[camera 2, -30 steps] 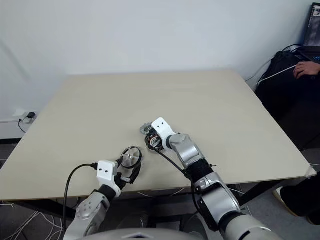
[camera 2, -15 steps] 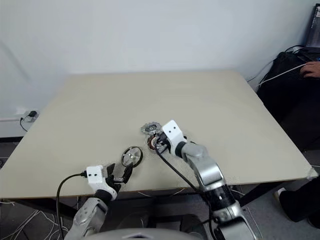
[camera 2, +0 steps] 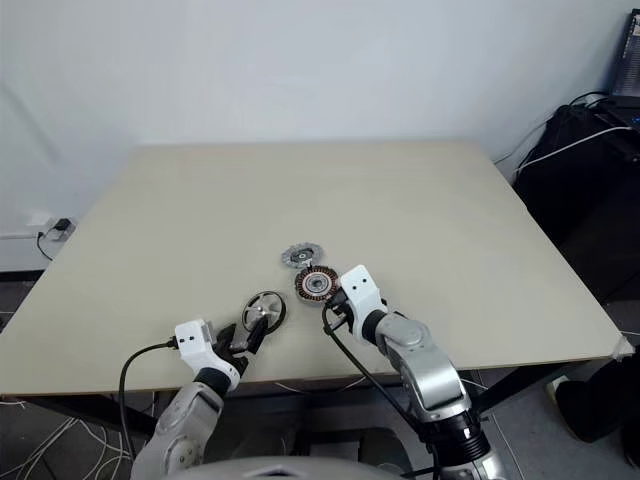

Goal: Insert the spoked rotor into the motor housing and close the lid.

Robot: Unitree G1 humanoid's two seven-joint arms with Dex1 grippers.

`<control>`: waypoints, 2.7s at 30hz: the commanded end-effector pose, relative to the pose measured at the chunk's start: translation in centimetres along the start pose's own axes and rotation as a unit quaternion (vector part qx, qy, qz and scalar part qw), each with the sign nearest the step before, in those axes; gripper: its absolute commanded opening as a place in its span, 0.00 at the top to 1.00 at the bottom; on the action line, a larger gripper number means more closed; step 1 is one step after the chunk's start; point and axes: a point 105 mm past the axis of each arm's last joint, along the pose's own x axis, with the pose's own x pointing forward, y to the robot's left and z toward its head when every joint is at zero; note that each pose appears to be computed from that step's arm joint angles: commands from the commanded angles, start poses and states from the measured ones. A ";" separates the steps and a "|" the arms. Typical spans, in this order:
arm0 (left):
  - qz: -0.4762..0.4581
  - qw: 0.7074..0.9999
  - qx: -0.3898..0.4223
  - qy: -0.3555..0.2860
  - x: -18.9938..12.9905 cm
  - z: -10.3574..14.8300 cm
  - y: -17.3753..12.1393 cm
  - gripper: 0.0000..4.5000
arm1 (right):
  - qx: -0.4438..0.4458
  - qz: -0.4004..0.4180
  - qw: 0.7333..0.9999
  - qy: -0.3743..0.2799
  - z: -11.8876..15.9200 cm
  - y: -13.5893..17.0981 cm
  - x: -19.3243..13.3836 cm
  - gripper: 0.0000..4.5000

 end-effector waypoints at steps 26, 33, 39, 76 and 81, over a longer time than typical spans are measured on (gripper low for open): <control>-0.067 0.989 -0.133 0.006 1.6 1.8 -3.3 0.00 | 0.003 -0.018 0.999 -0.037 2.1 -0.5 -0.4 0.99; -0.044 0.980 -0.191 0.020 2.5 0.8 -3.0 0.00 | 0.004 -0.015 0.999 -0.037 2.1 -0.4 -0.3 0.99; -0.040 0.970 -0.233 0.055 3.6 -0.6 -3.5 0.00 | 0.004 -0.016 0.999 -0.038 2.2 -0.4 -0.3 0.99; -0.125 0.927 -0.330 -0.124 1.1 5.8 -3.2 0.90 | 0.005 -0.024 0.999 -0.033 1.9 -0.9 -0.5 1.00; -0.185 0.915 -0.347 -0.096 2.7 5.3 -6.7 0.90 | 0.003 -0.022 0.999 -0.033 2.0 -0.7 -0.4 1.00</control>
